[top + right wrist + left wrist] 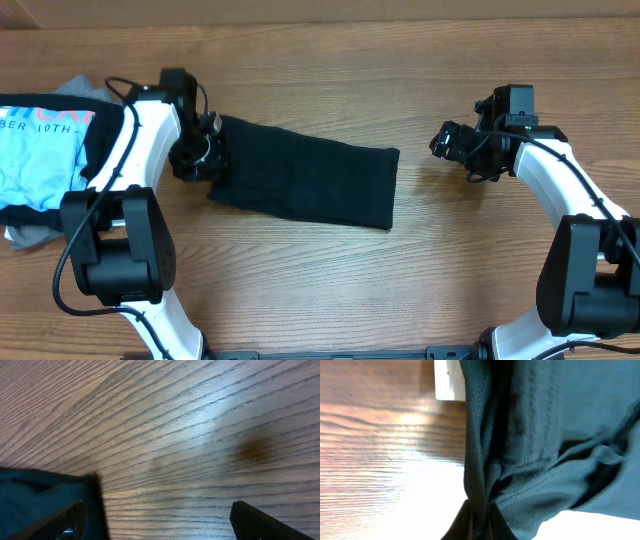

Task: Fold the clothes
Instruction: 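Lift the left end and fold it rightward over the bundle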

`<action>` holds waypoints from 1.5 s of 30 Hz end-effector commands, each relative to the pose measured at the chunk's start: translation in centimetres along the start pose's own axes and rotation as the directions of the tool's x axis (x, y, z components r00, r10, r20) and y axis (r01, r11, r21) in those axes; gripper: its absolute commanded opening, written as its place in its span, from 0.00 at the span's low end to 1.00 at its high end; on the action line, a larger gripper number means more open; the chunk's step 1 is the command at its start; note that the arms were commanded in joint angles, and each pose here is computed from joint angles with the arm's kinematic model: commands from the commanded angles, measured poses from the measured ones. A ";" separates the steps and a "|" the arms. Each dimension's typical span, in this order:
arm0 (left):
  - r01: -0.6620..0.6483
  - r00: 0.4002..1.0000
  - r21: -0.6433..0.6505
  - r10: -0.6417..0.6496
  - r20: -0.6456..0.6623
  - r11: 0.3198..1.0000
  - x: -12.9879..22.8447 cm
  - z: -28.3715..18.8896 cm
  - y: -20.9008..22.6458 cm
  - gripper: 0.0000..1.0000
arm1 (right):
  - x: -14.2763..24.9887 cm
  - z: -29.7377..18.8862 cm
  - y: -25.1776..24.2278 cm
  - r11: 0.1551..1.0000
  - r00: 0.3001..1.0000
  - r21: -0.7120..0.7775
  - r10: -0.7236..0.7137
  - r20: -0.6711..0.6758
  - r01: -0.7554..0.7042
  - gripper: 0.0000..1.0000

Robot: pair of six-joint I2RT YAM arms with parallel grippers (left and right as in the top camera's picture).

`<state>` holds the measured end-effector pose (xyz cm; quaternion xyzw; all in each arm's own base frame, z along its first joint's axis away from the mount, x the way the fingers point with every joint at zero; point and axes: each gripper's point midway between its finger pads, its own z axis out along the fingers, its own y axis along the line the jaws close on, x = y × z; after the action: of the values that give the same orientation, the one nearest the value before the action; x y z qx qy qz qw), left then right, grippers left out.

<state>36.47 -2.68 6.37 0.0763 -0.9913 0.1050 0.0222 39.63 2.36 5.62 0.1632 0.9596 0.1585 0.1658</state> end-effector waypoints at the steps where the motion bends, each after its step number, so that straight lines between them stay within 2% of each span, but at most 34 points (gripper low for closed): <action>1: -0.024 0.998 -0.007 0.024 0.055 1.000 -1.5 -2.1 -1.4 0.04 | -0.5 -0.3 0.3 1.000 1.000 -0.007 -0.006 0.017 0.006 0.95; 8: -0.104 0.989 -0.029 0.107 0.105 0.994 -2.2 -3.5 -5.2 0.04 | -0.5 -0.3 0.3 1.000 1.000 -0.007 -0.006 0.017 0.006 0.96; 16: -0.186 0.967 -0.273 0.225 0.121 0.944 -1.3 -3.8 -7.5 0.04 | -0.5 -0.3 0.3 1.000 1.000 -0.007 -0.006 0.017 0.006 0.96; 20: -0.259 0.940 -0.284 0.309 0.147 0.923 -0.8 -4.8 -10.9 0.04 | -0.6 -0.3 0.3 1.000 1.000 -0.008 -0.006 0.019 0.007 0.96; 28: -0.336 0.886 -0.378 0.426 0.186 0.863 0.2 -7.1 -14.7 0.04 | -0.6 -0.3 0.3 1.000 1.000 -0.009 -0.007 0.019 0.007 0.96; 45: -0.517 0.784 -0.403 0.606 0.131 0.756 5.1 -5.7 -20.8 0.04 | -0.6 -0.3 0.7 1.000 1.000 -0.027 -0.004 0.017 0.004 0.96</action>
<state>34.98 -20.97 15.67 -0.2055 -0.9697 -0.0778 -0.1068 39.78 2.54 5.73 0.1614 0.9585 0.1641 0.1684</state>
